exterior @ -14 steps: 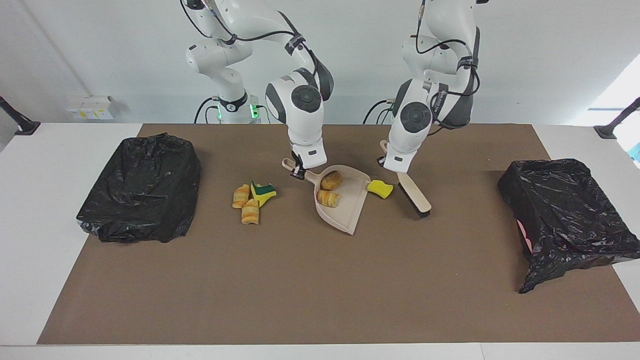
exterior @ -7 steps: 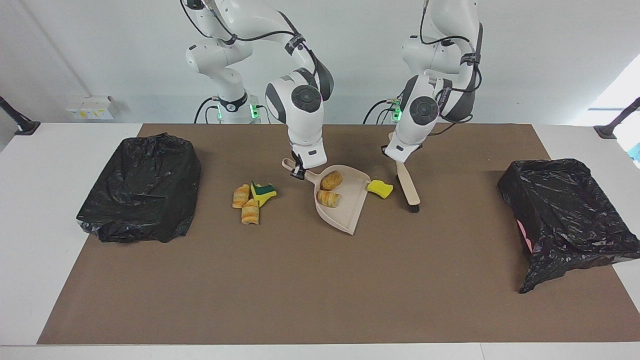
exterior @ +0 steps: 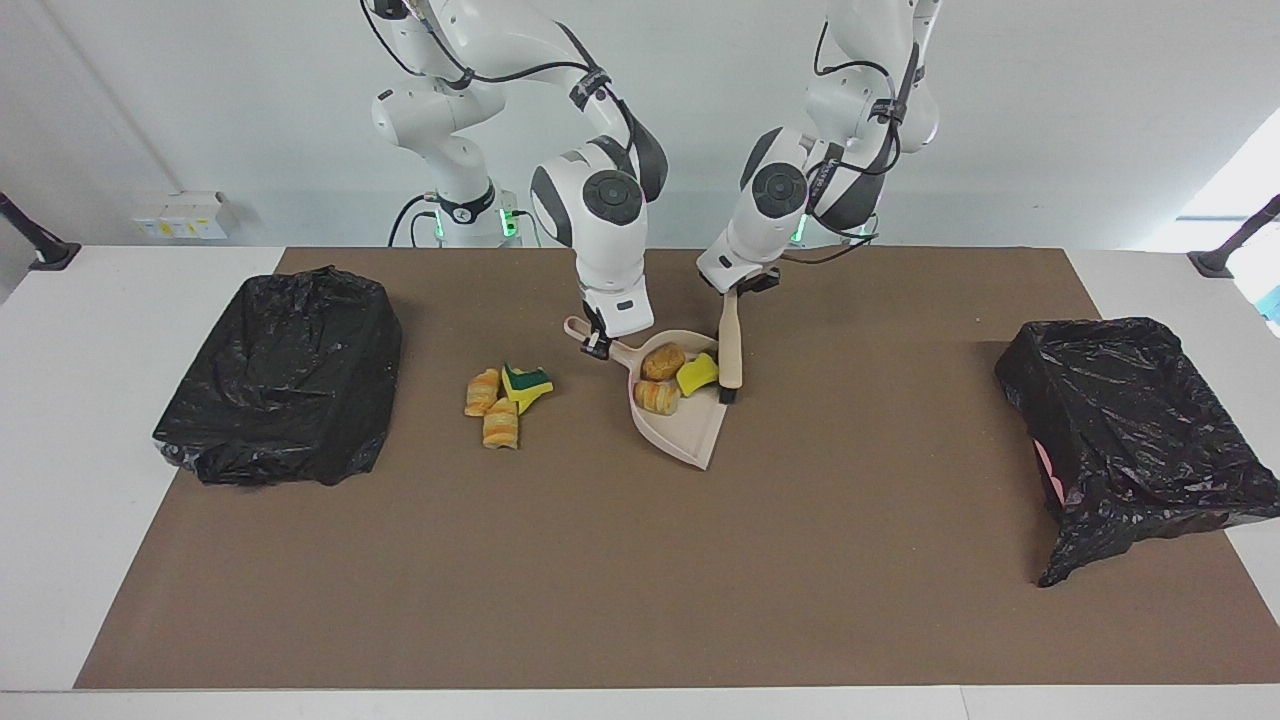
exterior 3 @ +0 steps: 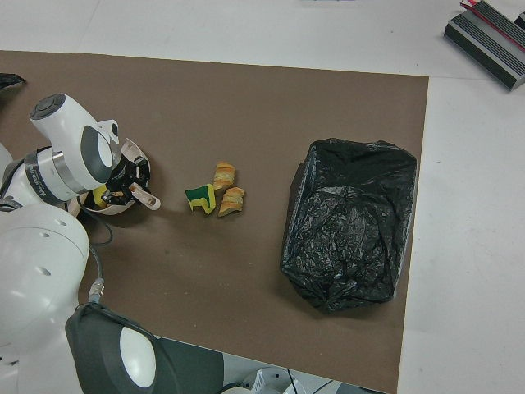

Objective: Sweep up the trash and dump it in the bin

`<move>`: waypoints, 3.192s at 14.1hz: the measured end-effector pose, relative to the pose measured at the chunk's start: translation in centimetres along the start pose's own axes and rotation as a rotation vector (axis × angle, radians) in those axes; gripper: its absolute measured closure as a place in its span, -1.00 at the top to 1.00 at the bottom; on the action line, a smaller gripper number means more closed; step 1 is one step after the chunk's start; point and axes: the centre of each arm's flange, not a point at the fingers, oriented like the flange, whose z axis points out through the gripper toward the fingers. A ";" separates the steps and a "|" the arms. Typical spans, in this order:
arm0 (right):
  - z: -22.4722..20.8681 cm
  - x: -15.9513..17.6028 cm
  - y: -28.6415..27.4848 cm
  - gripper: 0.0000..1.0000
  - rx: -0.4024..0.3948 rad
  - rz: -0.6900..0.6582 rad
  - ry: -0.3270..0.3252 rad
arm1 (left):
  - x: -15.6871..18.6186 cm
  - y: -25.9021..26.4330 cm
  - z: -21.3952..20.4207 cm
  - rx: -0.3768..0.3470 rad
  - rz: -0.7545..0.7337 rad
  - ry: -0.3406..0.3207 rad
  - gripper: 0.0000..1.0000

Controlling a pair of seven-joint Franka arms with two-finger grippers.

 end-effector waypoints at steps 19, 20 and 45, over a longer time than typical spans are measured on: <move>-12.8 -13.0 7.0 -0.35 -0.037 0.190 0.088 | 2.9 -5.0 -0.9 0.064 -0.191 0.062 -0.47; -14.2 -16.1 8.4 -0.35 -0.036 0.199 0.092 | 2.3 -3.0 -0.7 0.071 -0.192 0.073 -0.47; -14.0 -50.1 20.9 -0.35 -0.200 -0.351 -0.539 | 11.0 -12.4 -9.0 -0.084 -0.215 0.184 1.00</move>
